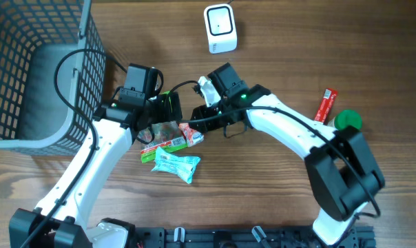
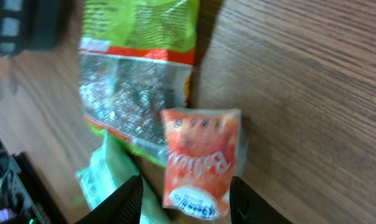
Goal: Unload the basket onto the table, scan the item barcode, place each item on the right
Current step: 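Grasp the orange packet with the right gripper, then lift the orange packet to the white scanner with the right gripper, then place the orange packet on the table at the right, then grasp the mint-green Kleenex pack with the right gripper and lift it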
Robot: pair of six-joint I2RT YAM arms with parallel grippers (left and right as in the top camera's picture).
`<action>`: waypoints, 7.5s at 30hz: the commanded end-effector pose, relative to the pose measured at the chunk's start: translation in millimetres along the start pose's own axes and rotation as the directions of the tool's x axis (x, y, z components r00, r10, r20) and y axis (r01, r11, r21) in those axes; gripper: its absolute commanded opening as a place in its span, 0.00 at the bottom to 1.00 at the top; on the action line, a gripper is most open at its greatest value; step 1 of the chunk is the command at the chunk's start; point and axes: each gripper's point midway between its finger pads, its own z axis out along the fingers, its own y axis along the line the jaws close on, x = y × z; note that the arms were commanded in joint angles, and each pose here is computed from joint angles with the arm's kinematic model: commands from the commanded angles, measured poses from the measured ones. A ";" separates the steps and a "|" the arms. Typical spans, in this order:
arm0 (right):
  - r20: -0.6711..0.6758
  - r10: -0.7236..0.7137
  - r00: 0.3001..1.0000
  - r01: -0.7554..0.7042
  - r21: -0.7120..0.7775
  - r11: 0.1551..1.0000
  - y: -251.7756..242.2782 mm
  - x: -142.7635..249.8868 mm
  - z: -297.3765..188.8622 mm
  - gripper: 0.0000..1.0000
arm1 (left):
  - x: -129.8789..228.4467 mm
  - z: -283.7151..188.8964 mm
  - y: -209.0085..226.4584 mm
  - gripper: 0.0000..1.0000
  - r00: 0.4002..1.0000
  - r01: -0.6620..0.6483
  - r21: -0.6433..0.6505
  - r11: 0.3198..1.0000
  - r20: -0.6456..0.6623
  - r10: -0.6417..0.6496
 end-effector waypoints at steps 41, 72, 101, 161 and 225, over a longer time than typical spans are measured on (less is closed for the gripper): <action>-0.011 0.100 0.995 -0.099 -0.286 0.953 -15.8 26.6 24.5 0.04 | 8.1 0.3 -2.0 1.00 0.999 -0.013 0.016 1.000 -0.035 0.013; 0.111 0.023 0.994 0.030 -0.456 0.890 -12.2 8.7 -65.1 0.04 | -127.9 -96.1 61.6 0.10 0.925 -0.184 -0.146 0.972 0.309 0.222; 0.288 0.112 0.951 -0.072 -0.145 0.987 -67.0 26.8 -187.2 0.04 | -82.8 -70.2 27.9 1.00 0.992 0.015 0.100 0.995 0.126 -0.028; 0.184 0.392 0.901 -0.425 0.547 0.721 -220.1 31.0 -192.6 0.48 | -82.8 -70.2 27.9 1.00 0.992 0.015 0.100 0.995 0.126 -0.028; -0.051 0.535 0.843 -0.535 0.004 0.845 55.8 118.4 34.5 0.53 | -82.8 -70.2 27.9 1.00 0.992 0.015 0.100 0.995 0.126 -0.028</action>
